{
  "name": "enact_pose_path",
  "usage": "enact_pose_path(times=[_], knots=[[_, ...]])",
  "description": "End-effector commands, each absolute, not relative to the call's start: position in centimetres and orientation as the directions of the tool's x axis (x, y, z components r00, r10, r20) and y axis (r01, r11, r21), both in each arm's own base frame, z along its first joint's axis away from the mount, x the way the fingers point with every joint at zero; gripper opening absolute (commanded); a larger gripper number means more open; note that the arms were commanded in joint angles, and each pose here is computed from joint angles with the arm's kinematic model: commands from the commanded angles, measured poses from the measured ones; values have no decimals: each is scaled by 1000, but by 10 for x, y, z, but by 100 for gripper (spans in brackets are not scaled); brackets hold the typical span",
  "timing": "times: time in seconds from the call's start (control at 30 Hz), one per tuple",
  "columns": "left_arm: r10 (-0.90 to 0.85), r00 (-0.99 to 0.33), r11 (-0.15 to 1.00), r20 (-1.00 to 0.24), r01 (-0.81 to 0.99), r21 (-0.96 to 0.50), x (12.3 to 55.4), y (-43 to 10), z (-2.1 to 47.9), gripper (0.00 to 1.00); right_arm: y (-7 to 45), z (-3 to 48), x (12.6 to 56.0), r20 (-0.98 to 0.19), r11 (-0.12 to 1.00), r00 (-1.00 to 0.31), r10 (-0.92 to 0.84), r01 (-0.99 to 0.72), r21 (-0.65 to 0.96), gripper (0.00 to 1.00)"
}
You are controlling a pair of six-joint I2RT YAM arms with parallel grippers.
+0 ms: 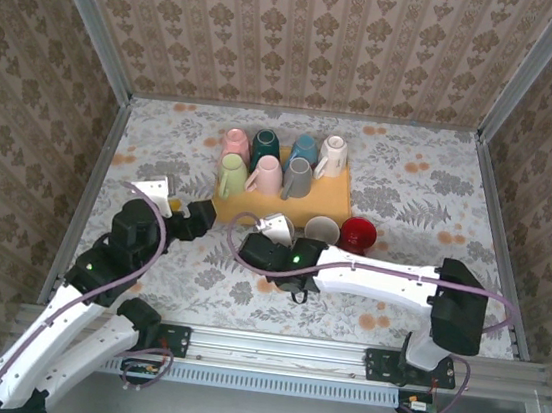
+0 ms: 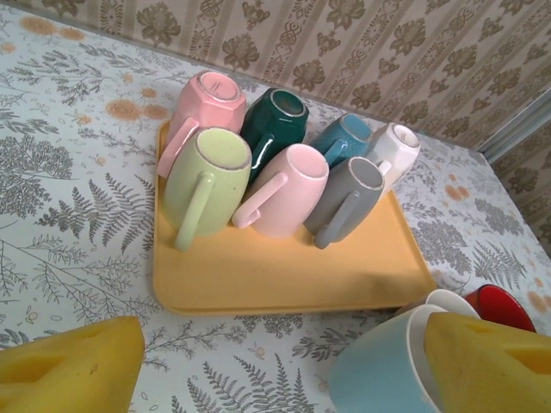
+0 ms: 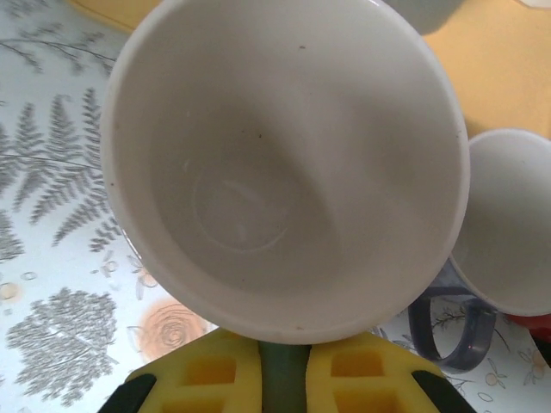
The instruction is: Turn the mug right side up
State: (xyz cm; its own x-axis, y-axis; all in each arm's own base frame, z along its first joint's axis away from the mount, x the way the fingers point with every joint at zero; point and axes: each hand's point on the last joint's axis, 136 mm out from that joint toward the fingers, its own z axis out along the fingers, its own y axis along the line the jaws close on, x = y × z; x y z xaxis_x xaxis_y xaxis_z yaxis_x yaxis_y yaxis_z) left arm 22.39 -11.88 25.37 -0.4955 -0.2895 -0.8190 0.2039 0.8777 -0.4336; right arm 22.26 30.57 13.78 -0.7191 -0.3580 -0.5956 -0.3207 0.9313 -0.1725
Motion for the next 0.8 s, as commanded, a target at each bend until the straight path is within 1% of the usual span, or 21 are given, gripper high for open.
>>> enact_pose_path(times=[0.0, 0.2, 0.3, 0.6, 0.7, 0.77], knots=[[-270, -465, 876, -843, 246, -416, 226, -122, 259, 86, 299, 153, 243, -670, 961, -689, -277, -215, -176, 0], [-283, -459, 859, -842, 268, -435, 225, -125, 257, 86, 290, 130, 257, -655, 965, -711, -255, -146, -217, 0], [-288, -468, 857, -836, 263, -442, 226, -125, 253, 86, 283, 120, 263, -644, 973, -734, -214, -103, -207, 0], [-297, -487, 851, -821, 255, -459, 230, -127, 246, 86, 280, 105, 271, -634, 971, -744, -209, -82, -225, 0], [-300, -495, 849, -815, 252, -465, 231, -128, 244, 86, 281, 100, 271, -625, 969, -750, -216, -88, -229, 4], [-302, -502, 848, -811, 247, -469, 232, -129, 241, 86, 283, 97, 272, -622, 968, -751, -223, -96, -232, 11]])
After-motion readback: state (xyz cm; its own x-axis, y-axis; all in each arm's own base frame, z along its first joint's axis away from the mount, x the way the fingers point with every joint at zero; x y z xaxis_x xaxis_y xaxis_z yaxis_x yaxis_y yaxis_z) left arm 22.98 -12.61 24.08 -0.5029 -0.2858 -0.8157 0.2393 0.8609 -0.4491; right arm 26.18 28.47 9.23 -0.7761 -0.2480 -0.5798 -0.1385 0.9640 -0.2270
